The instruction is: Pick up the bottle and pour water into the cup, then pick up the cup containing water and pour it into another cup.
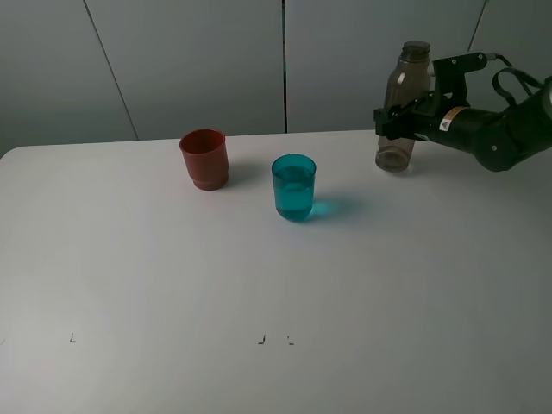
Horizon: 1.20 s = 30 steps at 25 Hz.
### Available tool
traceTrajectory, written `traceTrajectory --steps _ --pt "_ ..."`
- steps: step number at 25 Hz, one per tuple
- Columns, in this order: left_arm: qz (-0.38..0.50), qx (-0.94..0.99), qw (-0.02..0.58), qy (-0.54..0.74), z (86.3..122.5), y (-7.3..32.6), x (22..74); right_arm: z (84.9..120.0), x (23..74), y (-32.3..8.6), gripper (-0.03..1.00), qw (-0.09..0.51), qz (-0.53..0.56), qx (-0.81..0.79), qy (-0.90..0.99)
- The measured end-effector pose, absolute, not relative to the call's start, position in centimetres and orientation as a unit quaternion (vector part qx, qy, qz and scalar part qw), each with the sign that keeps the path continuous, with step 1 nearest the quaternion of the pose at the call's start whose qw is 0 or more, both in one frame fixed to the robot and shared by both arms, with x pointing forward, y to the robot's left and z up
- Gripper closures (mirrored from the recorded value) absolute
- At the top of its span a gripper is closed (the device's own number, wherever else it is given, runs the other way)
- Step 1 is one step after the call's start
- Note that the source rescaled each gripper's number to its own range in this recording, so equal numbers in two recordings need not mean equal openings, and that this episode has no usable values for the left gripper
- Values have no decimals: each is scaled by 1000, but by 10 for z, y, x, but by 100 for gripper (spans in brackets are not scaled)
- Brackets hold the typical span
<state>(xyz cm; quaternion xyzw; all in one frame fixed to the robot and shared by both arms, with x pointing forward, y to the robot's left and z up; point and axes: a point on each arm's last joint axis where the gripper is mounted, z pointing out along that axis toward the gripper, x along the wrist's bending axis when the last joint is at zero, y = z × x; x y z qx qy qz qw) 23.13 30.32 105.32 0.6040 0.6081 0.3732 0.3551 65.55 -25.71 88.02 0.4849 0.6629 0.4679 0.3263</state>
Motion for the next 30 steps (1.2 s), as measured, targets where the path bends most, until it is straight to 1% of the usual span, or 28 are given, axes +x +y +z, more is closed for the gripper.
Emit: traceTrajectory --steps 24,26,28,30 --pt "373 604 355 608 1053 303 231 875 655 -257 97 324 460 475 676" --pt "373 604 355 608 1053 303 231 875 655 -257 91 323 460 476 676" --pt "373 604 355 608 1053 303 231 875 655 -257 70 322 460 477 676" --pt "373 604 355 608 1053 303 231 875 655 -257 42 321 462 478 674"
